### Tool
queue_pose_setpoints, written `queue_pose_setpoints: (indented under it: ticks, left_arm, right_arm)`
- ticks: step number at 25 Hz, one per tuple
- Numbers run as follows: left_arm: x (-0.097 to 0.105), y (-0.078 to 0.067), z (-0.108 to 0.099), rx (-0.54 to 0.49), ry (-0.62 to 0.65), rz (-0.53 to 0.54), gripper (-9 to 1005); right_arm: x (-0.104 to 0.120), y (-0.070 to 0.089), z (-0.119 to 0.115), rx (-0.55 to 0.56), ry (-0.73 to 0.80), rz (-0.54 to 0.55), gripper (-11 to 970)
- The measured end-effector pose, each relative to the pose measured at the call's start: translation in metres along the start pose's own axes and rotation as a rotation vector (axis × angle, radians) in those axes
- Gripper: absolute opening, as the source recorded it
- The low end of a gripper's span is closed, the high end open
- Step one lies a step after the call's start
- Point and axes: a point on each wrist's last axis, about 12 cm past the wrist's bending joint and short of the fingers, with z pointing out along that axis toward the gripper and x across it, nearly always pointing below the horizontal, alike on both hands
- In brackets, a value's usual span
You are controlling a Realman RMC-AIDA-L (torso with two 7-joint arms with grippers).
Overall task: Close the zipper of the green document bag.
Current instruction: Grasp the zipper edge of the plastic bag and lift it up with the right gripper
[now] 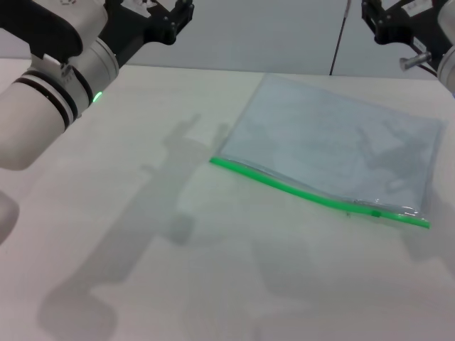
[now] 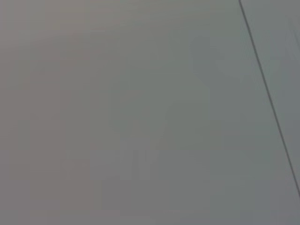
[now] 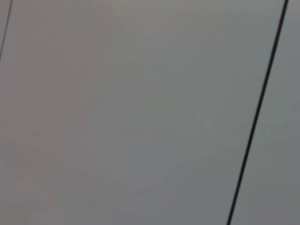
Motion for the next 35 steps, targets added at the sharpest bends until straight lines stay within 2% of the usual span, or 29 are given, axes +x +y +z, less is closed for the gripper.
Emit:
queue_pose_setpoints:
  ticks: [5,13,20,26,35]
  left_arm:
    - [0.001,0.001,-0.001,-0.030,0.070,-0.007,608]
    - [-0.004,0.004,-0.005,-0.058,0.088,-0.049,604]
    - [0.000,0.008,-0.008,-0.085,0.134,-0.057,604]
    - [0.004,0.012,-0.010,-0.104,0.159,-0.072,604]
    - [0.015,0.024,-0.020,-0.158,0.216,-0.082,603]
  right_arm:
    - [0.011,-0.006,-0.012,0.026,0.022,-0.021,503]
    - [0.038,-0.015,-0.055,0.050,0.121,-0.153,505]
    - [0.046,-0.007,-0.087,-0.097,0.262,-0.305,505]
    - [0.053,0.006,-0.097,-0.254,0.364,-0.405,507]
    - [0.072,0.005,-0.106,-0.315,0.480,-0.563,534]
